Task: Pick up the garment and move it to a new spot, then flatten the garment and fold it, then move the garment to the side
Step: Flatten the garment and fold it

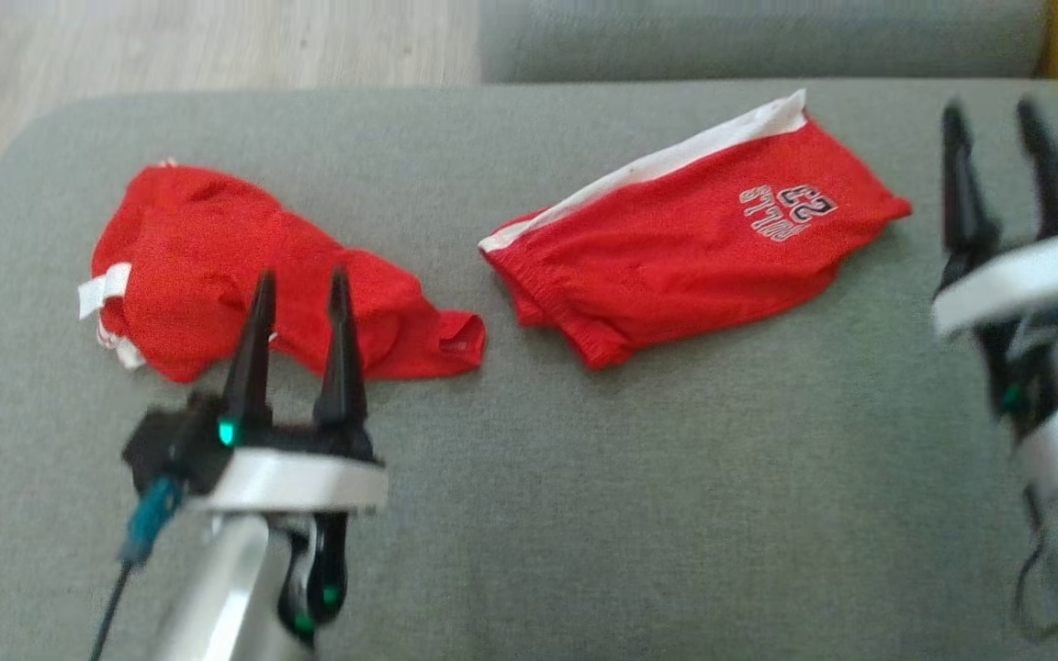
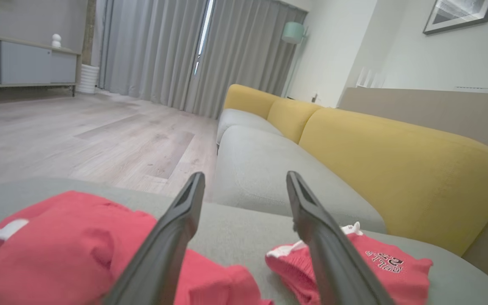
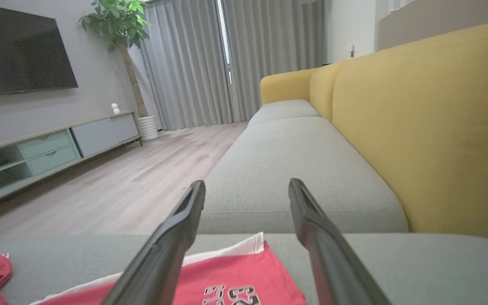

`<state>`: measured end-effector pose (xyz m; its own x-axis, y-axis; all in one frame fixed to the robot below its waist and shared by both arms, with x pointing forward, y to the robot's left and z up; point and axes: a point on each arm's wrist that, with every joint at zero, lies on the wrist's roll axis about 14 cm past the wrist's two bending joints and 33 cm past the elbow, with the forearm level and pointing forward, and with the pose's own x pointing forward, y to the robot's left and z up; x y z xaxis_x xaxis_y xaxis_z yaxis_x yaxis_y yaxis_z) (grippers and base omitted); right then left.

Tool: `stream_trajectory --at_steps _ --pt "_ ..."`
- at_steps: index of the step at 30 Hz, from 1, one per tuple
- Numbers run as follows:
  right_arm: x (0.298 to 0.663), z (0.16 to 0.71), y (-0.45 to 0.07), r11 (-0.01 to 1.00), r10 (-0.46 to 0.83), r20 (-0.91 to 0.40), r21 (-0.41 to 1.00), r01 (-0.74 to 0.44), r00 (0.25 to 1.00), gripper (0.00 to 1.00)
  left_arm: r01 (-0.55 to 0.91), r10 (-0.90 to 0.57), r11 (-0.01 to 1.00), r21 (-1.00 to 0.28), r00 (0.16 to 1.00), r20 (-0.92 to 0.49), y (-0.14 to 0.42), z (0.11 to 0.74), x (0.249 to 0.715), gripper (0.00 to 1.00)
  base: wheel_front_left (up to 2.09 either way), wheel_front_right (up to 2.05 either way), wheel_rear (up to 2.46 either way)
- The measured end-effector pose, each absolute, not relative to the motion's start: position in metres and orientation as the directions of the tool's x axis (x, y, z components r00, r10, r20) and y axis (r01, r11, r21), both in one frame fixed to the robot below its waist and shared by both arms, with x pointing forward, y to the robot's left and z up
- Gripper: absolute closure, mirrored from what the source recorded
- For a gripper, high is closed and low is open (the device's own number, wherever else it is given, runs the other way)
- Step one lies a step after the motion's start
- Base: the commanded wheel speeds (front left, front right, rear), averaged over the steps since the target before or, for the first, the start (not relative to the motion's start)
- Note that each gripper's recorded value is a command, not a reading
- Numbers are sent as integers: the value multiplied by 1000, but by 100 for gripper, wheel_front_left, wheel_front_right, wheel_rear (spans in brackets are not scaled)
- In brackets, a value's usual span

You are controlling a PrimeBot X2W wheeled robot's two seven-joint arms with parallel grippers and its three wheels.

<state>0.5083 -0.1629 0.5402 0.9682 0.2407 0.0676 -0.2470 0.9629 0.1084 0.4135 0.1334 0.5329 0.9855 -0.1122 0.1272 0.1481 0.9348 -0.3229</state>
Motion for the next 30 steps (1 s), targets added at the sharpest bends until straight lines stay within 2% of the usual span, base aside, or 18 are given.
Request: stream_trajectory --at_steps 7,10,19,30 --pt "426 487 -147 961 176 -3 219 -171 984 0 126 -108 940 -317 992 71 132 508 374 0 0 0 0" --pt "403 473 -146 961 149 -33 238 -137 988 0 128 -114 941 -313 991 65 131 504 366 0 0 0 0" --pt "401 482 -150 968 135 -32 218 -125 990 0 142 -124 939 -313 989 77 129 506 367 0 0 0 0" --pt "422 483 -152 972 130 -56 206 -116 990 0 135 -116 938 -318 990 77 133 505 378 0 0 0 0"
